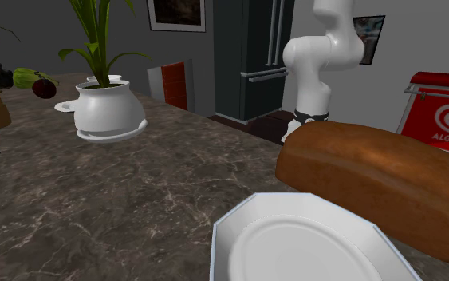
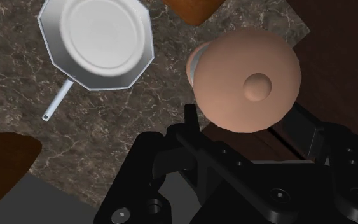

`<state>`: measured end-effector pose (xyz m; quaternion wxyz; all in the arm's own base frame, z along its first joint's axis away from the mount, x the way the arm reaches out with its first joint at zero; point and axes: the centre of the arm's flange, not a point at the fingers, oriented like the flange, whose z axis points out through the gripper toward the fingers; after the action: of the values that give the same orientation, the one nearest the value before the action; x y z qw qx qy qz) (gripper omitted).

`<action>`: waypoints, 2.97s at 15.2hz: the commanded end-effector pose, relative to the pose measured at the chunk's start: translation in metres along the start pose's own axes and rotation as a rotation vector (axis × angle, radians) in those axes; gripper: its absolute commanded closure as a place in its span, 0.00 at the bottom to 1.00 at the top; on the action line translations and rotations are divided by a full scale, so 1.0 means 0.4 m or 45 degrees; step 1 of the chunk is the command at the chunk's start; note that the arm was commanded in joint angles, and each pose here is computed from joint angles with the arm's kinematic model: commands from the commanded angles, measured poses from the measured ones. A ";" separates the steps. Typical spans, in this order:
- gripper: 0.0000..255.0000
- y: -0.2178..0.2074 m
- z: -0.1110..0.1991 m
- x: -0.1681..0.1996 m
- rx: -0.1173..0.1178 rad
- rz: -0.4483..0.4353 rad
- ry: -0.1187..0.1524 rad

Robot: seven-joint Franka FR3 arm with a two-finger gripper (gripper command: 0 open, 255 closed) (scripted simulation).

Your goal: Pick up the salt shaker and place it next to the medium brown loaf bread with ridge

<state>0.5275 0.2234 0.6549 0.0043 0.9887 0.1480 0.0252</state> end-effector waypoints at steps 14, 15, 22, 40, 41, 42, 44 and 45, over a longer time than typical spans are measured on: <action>1.00 -0.055 0.164 0.010 0.001 0.002 0.001; 1.00 -0.055 0.177 0.009 0.001 0.002 0.001; 1.00 -0.057 0.269 0.004 0.001 0.002 0.001; 1.00 -0.061 0.507 -0.007 0.001 0.002 0.001; 1.00 -0.061 0.520 -0.008 0.001 0.002 0.001; 1.00 -0.061 0.533 -0.008 0.001 0.002 0.001; 1.00 -0.062 0.559 -0.010 0.001 0.002 0.001; 1.00 -0.062 0.572 -0.010 0.001 0.002 0.001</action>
<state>0.5273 0.2444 0.4313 0.0041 0.9888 0.1473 0.0251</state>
